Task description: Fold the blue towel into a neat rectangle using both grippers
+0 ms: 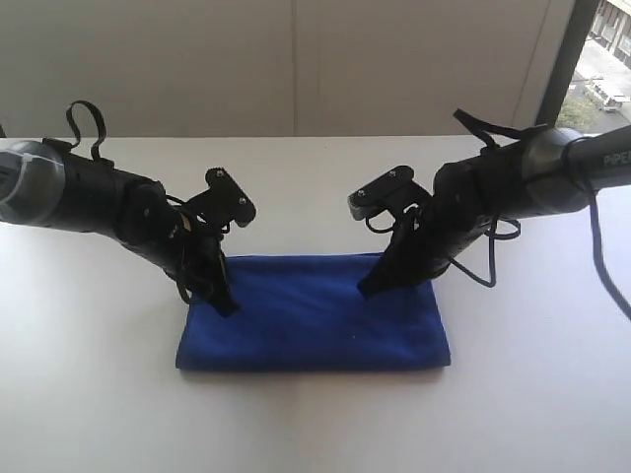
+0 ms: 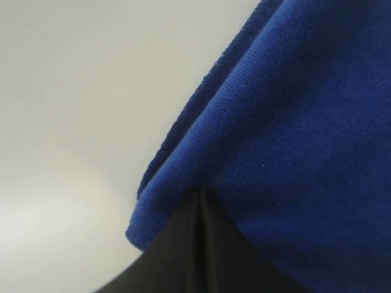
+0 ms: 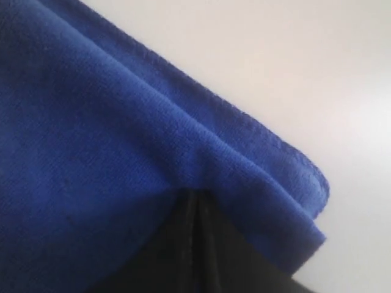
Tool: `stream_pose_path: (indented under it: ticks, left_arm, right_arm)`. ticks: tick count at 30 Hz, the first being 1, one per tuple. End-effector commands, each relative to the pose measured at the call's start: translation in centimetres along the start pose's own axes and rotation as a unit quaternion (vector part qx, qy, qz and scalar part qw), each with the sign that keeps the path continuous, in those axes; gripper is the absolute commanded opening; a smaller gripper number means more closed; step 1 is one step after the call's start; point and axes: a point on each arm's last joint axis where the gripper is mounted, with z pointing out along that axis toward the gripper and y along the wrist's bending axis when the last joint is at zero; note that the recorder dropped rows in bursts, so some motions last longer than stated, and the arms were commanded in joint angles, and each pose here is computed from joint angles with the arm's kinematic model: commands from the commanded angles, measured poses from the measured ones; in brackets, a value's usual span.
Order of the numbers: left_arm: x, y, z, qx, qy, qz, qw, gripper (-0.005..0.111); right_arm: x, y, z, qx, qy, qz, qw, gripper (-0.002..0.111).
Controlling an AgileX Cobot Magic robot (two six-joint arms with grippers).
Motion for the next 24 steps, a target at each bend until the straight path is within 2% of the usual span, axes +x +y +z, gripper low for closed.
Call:
stream_pose_path:
  ticks: [1,6,9,14,15,16,18,19,20,22,23,24]
  left_arm:
    - [-0.2,0.4,-2.0,0.003,0.006,-0.011,1.000,0.000]
    - [-2.2,1.5,-7.1,-0.030,-0.054,-0.014,0.998,0.000]
    - [-2.9,1.9,-11.0,-0.049,-0.097,-0.053,0.993,0.000]
    - [-1.7,1.3,-17.4,-0.082,-0.178,-0.107,0.975,0.000]
    - [-0.2,0.5,-20.0,-0.096,-0.214,-0.122,0.965,0.000]
    - [0.7,-0.1,-21.2,-0.101,-0.228,-0.125,0.960,0.000]
    - [4.2,-2.1,-24.4,-0.112,-0.267,-0.142,0.947,0.000]
    - [6.5,-3.5,-25.7,-0.116,-0.302,-0.169,0.931,0.000]
    - [7.8,-4.3,-26.2,-0.118,-0.320,-0.180,0.923,0.000]
    - [12.6,-7.1,-26.6,-0.124,-0.353,-0.191,0.907,0.000]
    - [13.8,-7.8,-26.0,-0.122,-0.347,-0.192,0.910,0.000]
    - [16.0,-9.1,-24.8,-0.117,-0.340,-0.200,0.911,0.000]
  right_arm:
    - [-1.6,-0.8,-3.2,0.020,-0.063,0.000,0.998,0.000]
    - [-3.1,-1.3,-8.4,0.039,-0.129,0.001,0.991,0.000]
    - [-3.4,-1.4,-11.5,0.049,-0.171,0.006,0.984,0.000]
    - [-1.1,-0.7,-16.6,0.059,-0.257,0.043,0.964,0.000]
    - [0.7,-0.2,-18.2,0.061,-0.280,0.054,0.956,0.000]
    - [2.2,0.2,-19.2,0.061,-0.294,0.060,0.952,0.000]
    - [6.1,1.3,-21.1,0.058,-0.320,0.083,0.942,0.000]
    - [8.6,2.0,-22.0,0.053,-0.339,0.102,0.934,0.000]
    - [10.3,2.5,-22.5,0.050,-0.351,0.115,0.928,0.000]
    - [14.5,3.7,-23.0,0.046,-0.378,0.131,0.915,0.000]
    - [15.5,4.0,-22.9,0.046,-0.378,0.132,0.915,0.000]
    - [17.1,4.4,-22.5,0.045,-0.379,0.133,0.914,0.000]
